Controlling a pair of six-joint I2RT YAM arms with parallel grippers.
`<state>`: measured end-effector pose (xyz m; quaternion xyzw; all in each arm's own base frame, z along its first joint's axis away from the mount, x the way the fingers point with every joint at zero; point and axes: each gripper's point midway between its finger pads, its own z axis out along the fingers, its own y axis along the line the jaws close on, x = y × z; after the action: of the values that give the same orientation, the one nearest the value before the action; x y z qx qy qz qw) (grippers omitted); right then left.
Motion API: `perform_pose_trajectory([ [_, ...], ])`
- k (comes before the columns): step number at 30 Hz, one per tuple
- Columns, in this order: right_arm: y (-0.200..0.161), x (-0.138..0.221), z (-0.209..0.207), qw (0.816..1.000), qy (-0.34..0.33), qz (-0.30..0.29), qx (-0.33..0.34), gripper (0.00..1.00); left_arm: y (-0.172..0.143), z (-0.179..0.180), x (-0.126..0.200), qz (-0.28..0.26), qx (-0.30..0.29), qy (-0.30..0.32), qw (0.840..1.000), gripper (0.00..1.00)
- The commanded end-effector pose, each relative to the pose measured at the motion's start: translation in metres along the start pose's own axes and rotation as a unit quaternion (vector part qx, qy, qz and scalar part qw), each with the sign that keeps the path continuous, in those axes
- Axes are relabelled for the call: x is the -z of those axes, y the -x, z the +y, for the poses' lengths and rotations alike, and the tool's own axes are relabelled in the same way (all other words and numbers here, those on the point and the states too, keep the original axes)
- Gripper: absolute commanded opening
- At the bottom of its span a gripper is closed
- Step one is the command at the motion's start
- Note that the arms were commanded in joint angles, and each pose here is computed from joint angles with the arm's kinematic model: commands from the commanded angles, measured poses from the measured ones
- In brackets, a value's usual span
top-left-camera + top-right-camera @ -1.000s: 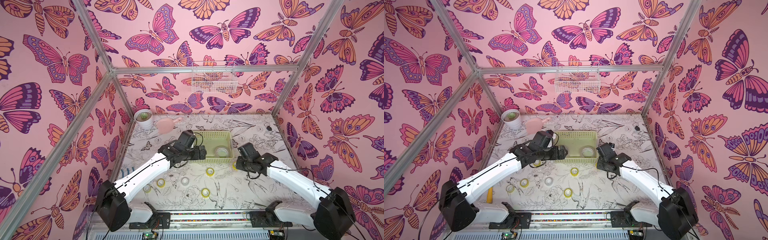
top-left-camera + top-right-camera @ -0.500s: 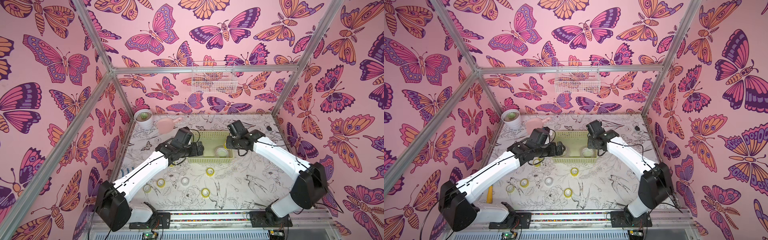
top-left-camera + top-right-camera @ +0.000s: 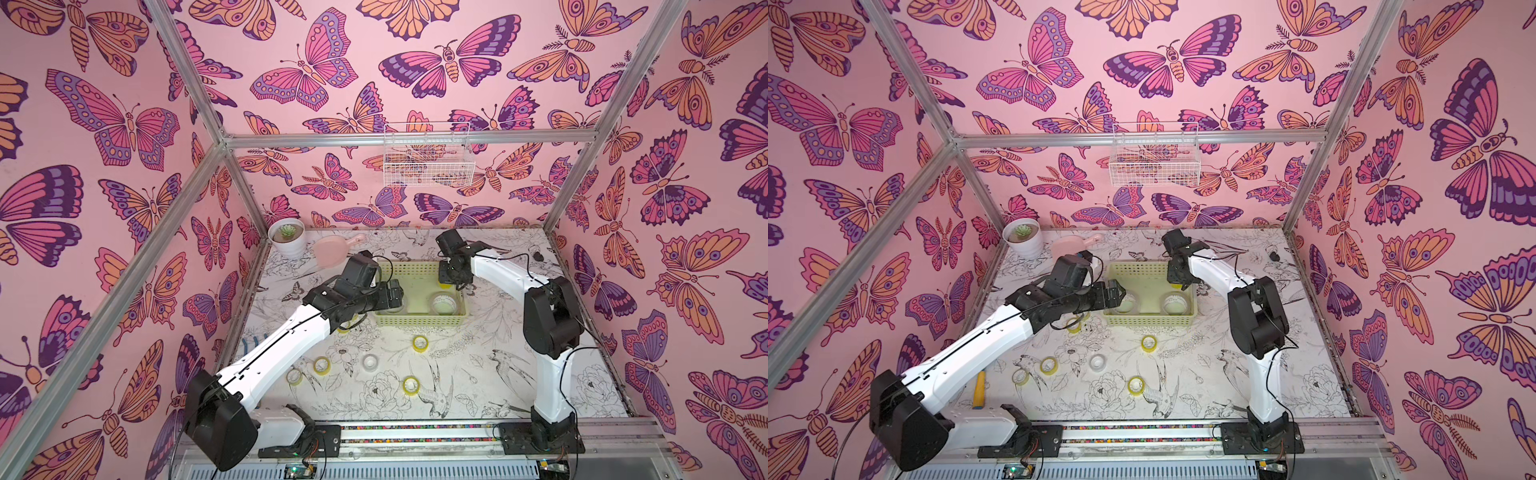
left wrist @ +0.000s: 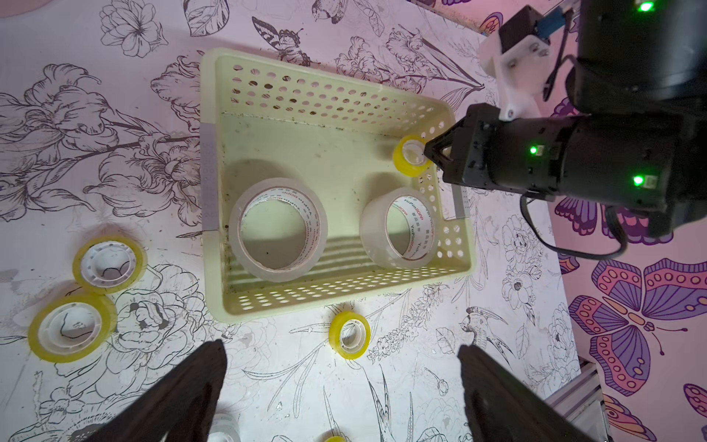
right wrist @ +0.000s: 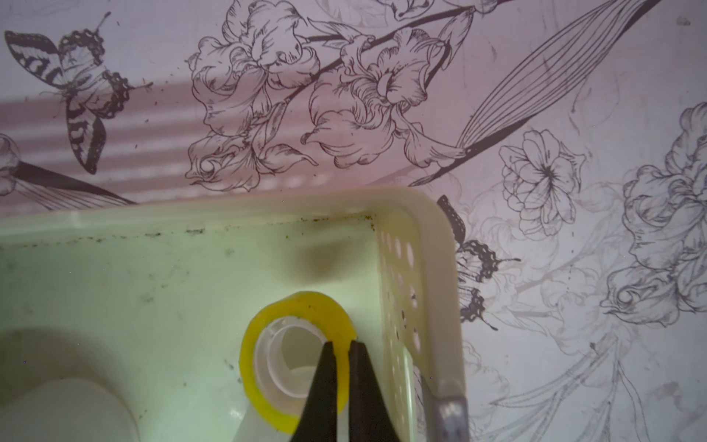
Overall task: Put the transparent tape into the storage box
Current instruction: Place the tape in the storage box.
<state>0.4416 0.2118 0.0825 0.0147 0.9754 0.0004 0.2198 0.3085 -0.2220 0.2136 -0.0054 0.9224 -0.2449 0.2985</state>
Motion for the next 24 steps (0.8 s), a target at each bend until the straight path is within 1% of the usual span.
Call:
perform_pose_trajectory([
  [1,0.006,-0.008,-0.007,1.0,-0.02,0.002,-0.001,0.0,-0.004,0.008,0.0,0.0,0.003,0.009,1.0,1.0],
  [10,0.002,-0.035,-0.013,0.999,-0.04,0.018,-0.007,0.0,-0.004,0.013,0.001,-0.003,0.005,0.017,1.0,1.0],
  [14,0.001,-0.033,-0.011,0.999,-0.032,0.02,-0.008,0.09,-0.006,0.014,0.001,-0.002,0.007,0.017,1.0,1.0],
  [15,0.003,-0.029,-0.01,1.0,-0.026,0.015,-0.009,0.17,-0.005,0.014,0.001,-0.003,0.008,0.016,1.0,1.0],
  [16,0.004,-0.026,-0.009,1.0,-0.022,0.011,-0.01,0.22,-0.006,0.014,0.002,-0.002,0.009,0.016,1.0,1.0],
  [20,0.01,-0.013,-0.007,1.0,-0.01,0.002,-0.009,0.26,-0.007,0.014,0.002,-0.001,0.011,0.015,1.0,1.0],
  [21,0.011,-0.009,-0.005,1.0,-0.005,0.001,-0.008,0.29,-0.007,0.014,0.002,-0.001,0.012,0.014,1.0,1.0],
  [24,0.014,0.006,-0.001,1.0,0.01,-0.005,-0.008,0.29,-0.009,0.015,0.002,0.001,0.013,0.015,1.0,1.0],
])
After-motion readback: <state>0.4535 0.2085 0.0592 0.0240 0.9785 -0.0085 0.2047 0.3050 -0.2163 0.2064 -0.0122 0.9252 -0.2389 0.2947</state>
